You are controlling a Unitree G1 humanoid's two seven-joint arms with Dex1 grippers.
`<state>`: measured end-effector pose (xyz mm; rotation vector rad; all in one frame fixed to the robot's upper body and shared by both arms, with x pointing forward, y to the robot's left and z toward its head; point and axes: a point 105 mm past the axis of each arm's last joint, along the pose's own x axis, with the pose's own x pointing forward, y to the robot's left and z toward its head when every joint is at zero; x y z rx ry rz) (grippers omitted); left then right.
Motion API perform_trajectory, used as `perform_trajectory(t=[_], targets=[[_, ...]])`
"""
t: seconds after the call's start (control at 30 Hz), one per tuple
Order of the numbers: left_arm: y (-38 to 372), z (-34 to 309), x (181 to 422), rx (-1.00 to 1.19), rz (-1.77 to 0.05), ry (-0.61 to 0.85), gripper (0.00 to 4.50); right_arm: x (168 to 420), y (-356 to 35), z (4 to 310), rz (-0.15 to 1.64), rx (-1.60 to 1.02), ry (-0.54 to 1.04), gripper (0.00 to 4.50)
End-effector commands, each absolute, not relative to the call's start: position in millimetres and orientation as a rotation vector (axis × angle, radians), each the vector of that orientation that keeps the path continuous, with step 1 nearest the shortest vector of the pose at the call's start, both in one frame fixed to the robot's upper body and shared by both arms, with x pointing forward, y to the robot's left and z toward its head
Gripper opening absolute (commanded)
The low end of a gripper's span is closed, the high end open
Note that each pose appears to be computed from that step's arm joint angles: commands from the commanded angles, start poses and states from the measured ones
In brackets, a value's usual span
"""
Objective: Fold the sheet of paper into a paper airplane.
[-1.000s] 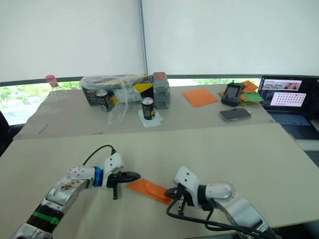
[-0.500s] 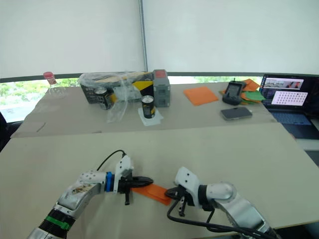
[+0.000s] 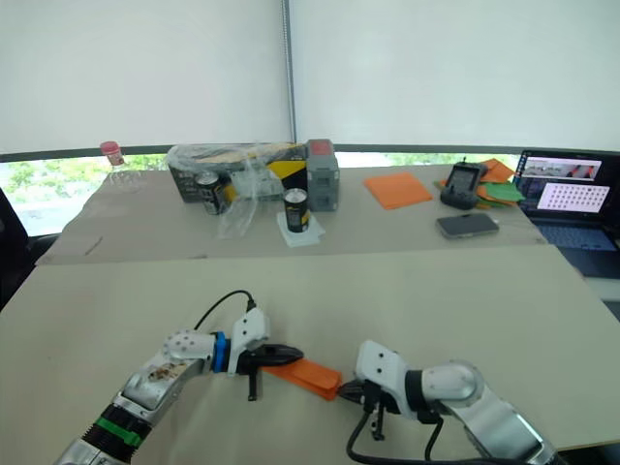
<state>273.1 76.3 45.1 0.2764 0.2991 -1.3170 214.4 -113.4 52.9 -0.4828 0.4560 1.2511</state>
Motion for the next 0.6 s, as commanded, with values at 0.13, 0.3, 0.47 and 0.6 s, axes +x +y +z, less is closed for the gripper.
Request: perform_trajectory(t=[0.13, 0.3, 0.47, 0.6], targets=[[96.5, 24.3, 266.7, 0.218, -1.267, 0.457, 0.00, 209.7, -133.9, 65.9, 1.249, -0.475, 0.504, 0.03], [94.4, 80.7, 284.1, 0.158, -1.256, 0.314, 0.00, 206.8, -126.7, 96.7, 1.313, -0.471, 0.448, 0.03], [110.2, 111.6, 289.5, 0.159, -1.234, 0.280, 0.00, 204.6, -111.1, 107.9, 1.367, -0.483, 0.426, 0.03], [127.0, 131.2, 283.0, 0.182, -1.241, 0.280, 0.00, 207.7, -101.5, 113.4, 1.370, -0.488, 0.431, 0.03]])
